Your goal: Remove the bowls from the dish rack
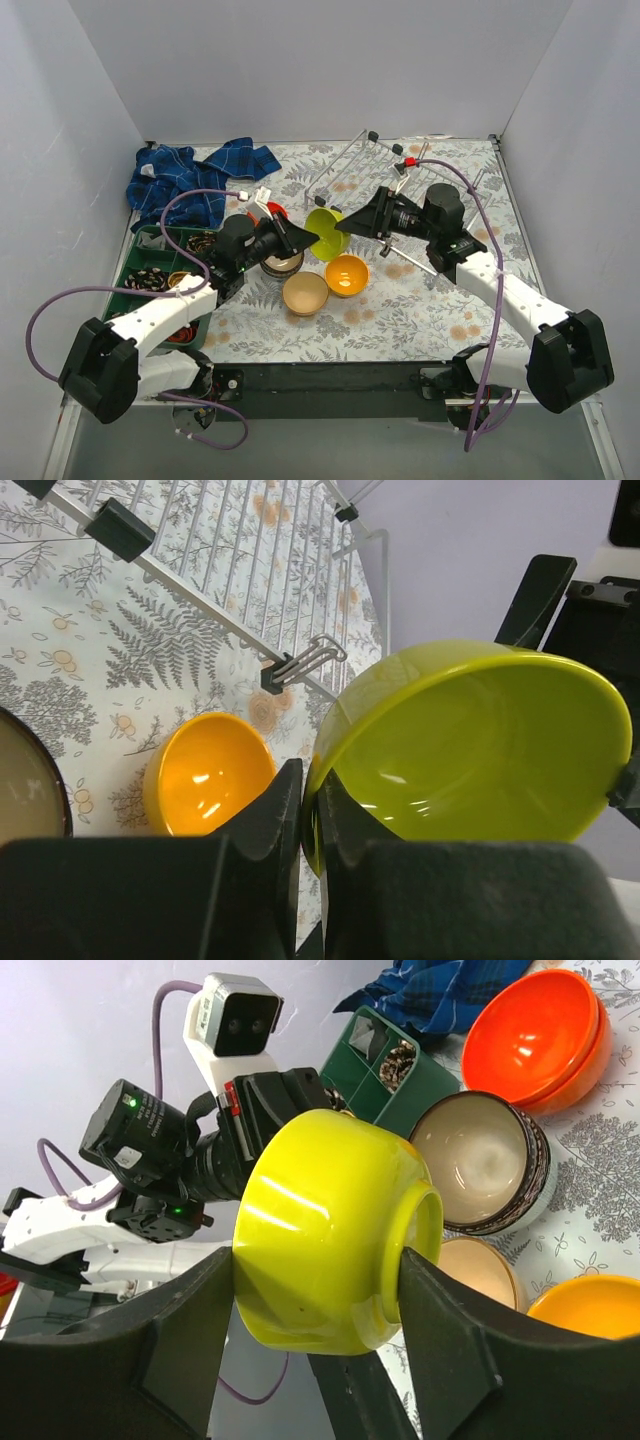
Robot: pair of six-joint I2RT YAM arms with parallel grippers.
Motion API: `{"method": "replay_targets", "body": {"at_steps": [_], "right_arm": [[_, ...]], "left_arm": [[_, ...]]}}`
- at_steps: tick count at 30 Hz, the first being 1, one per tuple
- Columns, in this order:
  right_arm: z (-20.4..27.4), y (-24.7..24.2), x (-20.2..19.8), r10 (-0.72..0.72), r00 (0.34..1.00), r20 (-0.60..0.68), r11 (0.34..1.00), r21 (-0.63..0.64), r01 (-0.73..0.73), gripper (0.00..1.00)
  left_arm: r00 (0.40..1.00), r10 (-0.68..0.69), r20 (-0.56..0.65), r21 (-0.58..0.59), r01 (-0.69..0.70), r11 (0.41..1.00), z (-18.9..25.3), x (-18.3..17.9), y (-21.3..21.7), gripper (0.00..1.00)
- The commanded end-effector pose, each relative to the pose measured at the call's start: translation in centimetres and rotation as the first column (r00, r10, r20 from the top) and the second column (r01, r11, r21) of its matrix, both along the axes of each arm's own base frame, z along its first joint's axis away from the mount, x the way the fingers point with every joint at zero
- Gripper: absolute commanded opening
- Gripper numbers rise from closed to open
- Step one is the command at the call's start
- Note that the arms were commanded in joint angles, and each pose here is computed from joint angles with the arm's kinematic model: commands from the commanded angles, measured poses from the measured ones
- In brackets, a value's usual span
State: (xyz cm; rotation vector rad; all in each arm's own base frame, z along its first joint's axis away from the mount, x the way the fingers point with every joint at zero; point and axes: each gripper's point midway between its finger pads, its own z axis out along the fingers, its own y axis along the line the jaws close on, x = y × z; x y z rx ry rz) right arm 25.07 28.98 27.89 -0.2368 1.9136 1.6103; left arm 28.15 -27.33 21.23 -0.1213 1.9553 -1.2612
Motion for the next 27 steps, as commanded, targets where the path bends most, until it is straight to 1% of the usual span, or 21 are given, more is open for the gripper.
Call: {"method": "replay_targets", "body": {"at_steps": [1, 2, 3, 4, 5, 6, 7, 8, 11, 12, 13, 15, 16, 18, 19, 21, 22, 23, 24, 27], "right_arm": [[1.3, -0.7, -0.1, -0.029, 0.993, 0.112, 1.0, -0.001, 0.029, 0.75], [1.1, -1.0, 0.2, -0.044, 0.99, 0.135, 0.999, -0.02, 0.047, 0.77], [0.6, -1.3, 0.3, -0.055, 0.991, 0.121, 0.997, -0.051, 0.061, 0.79], [0.5, -1.5, 0.6, -0.069, 0.99, 0.126, 0.995, -0.07, 0.078, 0.81], [0.1, -1.9, 1.0, -0.082, 0.985, 0.15, 0.99, -0.102, 0.098, 0.81], [0.1, -2.2, 1.0, -0.089, 0.986, 0.144, 0.986, -0.124, 0.107, 0.82], [-0.2, -2.6, 1.4, -0.112, 0.983, 0.148, 0.98, -0.146, 0.134, 0.83], [-0.4, -2.9, 1.6, -0.115, 0.978, 0.177, 0.974, -0.173, 0.146, 0.83], [-1.1, -4.2, 2.5, -0.166, 0.969, 0.184, 0.942, -0.262, 0.211, 0.83], [-1.4, -4.7, 2.7, -0.171, 0.963, 0.211, 0.926, -0.299, 0.23, 0.83], [-1.7, -5.5, 3.2, -0.208, 0.955, 0.213, 0.901, -0.337, 0.272, 0.84], [-2.0, -6.5, 3.5, -0.23, 0.941, 0.248, 0.868, -0.386, 0.313, 0.84], [-2.5, -7.6, 3.9, -0.272, 0.93, 0.249, 0.829, -0.429, 0.357, 0.84], [-2.7, -8.8, 4.3, -0.295, 0.911, 0.287, 0.782, -0.476, 0.403, 0.84], [-3.1, -10.0, 4.6, -0.332, 0.896, 0.297, 0.734, -0.515, 0.443, 0.84], [-3.0, -11.1, 4.8, -0.353, 0.878, 0.323, 0.695, -0.538, 0.478, 0.84], [-3.0, -11.8, 5.1, -0.366, 0.861, 0.352, 0.66, -0.554, 0.507, 0.84], [-2.8, -12.2, 4.9, -0.369, 0.856, 0.363, 0.649, -0.559, 0.517, 0.85], [-2.8, -13.0, 5.3, -0.389, 0.837, 0.384, 0.614, -0.569, 0.547, 0.85], [-2.7, -13.9, 5.3, -0.393, 0.822, 0.411, 0.578, -0.585, 0.569, 0.85]], "left_arm": [[0.994, 0.102, 0.041, 0.1, -0.106, 0.989, 0.6, 1.0, 2.2, 0.0], [0.992, 0.113, 0.052, 0.113, -0.118, 0.986, 1.1, 1.2, 2.4, 0.0], [0.988, 0.135, 0.071, 0.148, -0.145, 0.978, 1.1, 1.5, 3.1, 0.0], [0.988, 0.147, 0.047, 0.196, -0.153, 0.968, 0.3, 1.3, 3.7, 0.0], [0.987, 0.146, 0.064, 0.22, -0.157, 0.963, 0.9, 1.4, 3.8, 0.0], [0.984, 0.164, 0.075, 0.244, -0.178, 0.953, 1.1, 1.6, 4.4, 0.0], [0.985, 0.16, 0.071, 0.296, -0.174, 0.939, 0.6, 1.3, 4.9, 0.0], [0.984, 0.157, 0.08, 0.315, -0.174, 0.933, 0.8, 1.3, 5.2, 0.0], [0.988, 0.13, 0.088, 0.376, -0.154, 0.914, 1.4, 0.9, 5.6, 0.0], [0.984, 0.15, 0.093, 0.401, -0.175, 0.899, 1.7, 1.1, 6.2, 0.0], [0.985, 0.146, 0.093, 0.416, -0.172, 0.893, 1.6, 1.0, 6.4, 0.0], [0.986, 0.142, 0.082, 0.443, -0.163, 0.882, 1.4, 0.7, 6.7, 0.0], [0.987, 0.137, 0.082, 0.454, -0.159, 0.877, 1.4, 0.6, 6.8, 0.0], [0.989, 0.132, 0.063, 0.479, -0.146, 0.866, 1.0, 0.2, 7.1, 0.0], [0.99, 0.129, 0.063, 0.485, -0.143, 0.863, 1.1, 0.1, 7.2, 0.0], [0.992, 0.115, 0.047, 0.511, -0.123, 0.851, 0.6, -0.3, 7.5, 0.0], [0.994, 0.102, 0.043, 0.511, -0.11, 0.852, 0.6, -0.5, 7.4, 0.0], [0.995, 0.093, 0.04, 0.517, -0.1, 0.85, 0.5, -0.6, 7.3, 0.0], [0.996, 0.086, 0.031, 0.523, -0.09, 0.848, 0.3, -0.9, 7.3, 0.0], [0.997, 0.07, 0.018, 0.542, -0.068, 0.837, -0.1, -1.3, 7.3, 0.0]]}}
